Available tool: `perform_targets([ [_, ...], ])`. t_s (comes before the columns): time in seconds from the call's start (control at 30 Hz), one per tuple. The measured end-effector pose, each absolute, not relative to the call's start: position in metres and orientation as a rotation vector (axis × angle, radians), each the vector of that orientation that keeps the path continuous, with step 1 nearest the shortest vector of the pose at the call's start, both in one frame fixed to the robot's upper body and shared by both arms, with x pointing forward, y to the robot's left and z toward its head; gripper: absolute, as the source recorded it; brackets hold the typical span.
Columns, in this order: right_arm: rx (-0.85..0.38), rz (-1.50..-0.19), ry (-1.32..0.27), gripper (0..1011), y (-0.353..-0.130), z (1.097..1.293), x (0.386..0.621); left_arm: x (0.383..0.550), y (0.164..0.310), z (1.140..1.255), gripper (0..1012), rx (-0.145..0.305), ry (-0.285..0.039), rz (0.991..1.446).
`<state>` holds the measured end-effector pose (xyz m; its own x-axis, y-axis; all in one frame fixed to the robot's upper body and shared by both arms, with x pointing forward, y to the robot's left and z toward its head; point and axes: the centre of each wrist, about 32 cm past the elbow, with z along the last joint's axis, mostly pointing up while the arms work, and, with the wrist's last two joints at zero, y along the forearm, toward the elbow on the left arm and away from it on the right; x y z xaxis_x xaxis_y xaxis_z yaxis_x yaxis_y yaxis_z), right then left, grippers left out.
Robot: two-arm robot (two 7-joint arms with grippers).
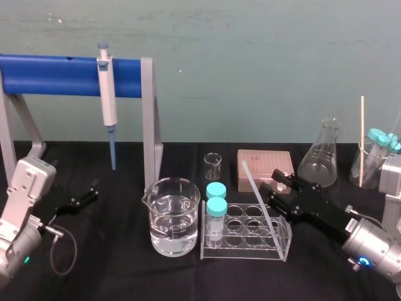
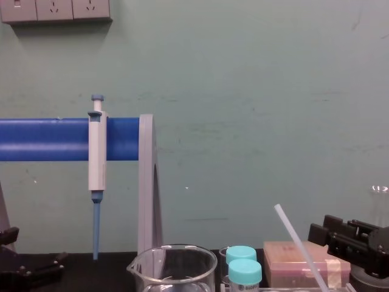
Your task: Pick up the stirring rod with one hand, then place it down.
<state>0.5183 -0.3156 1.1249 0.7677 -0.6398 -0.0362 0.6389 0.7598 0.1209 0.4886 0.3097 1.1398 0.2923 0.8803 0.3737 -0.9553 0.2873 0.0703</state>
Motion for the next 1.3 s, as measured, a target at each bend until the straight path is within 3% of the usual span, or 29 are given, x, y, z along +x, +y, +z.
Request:
perform_targets([
  [0.17,0.13,-0.696,-0.007,625,-0.316,1.125,0.518,0.489,0.31,1.14,1000,0.304,-0.285,1.248],
  [0.27,0.13,-0.696,-0.008,763,-0.316,1.125,0.518,0.489,0.31,1.14,1000,0.304,-0.285,1.248],
  [0.53,0.129,-0.698,-0.011,973,-0.316,1.125,0.518,0.489,0.31,1.14,1000,0.305,-0.285,1.248],
  [0.67,0.133,-0.787,-0.062,1002,-0.316,1.13,0.515,0.489,0.31,1.14,1000,0.304,-0.285,1.248],
  [0.8,0.134,-0.954,-0.124,1003,-0.316,1.134,0.508,0.489,0.31,1.14,1000,0.304,-0.285,1.248],
  [0.87,0.125,-1.102,-0.154,1002,-0.315,1.133,0.5,0.489,0.31,1.14,1000,0.304,-0.285,1.248],
  [1.03,0.069,-1.258,-0.135,1002,-0.315,1.129,0.491,0.489,0.31,1.14,1000,0.304,-0.285,1.248],
  [1.3,-0.032,-1.306,-0.003,1003,-0.314,1.117,0.484,0.489,0.31,1.14,1000,0.305,-0.285,1.248],
])
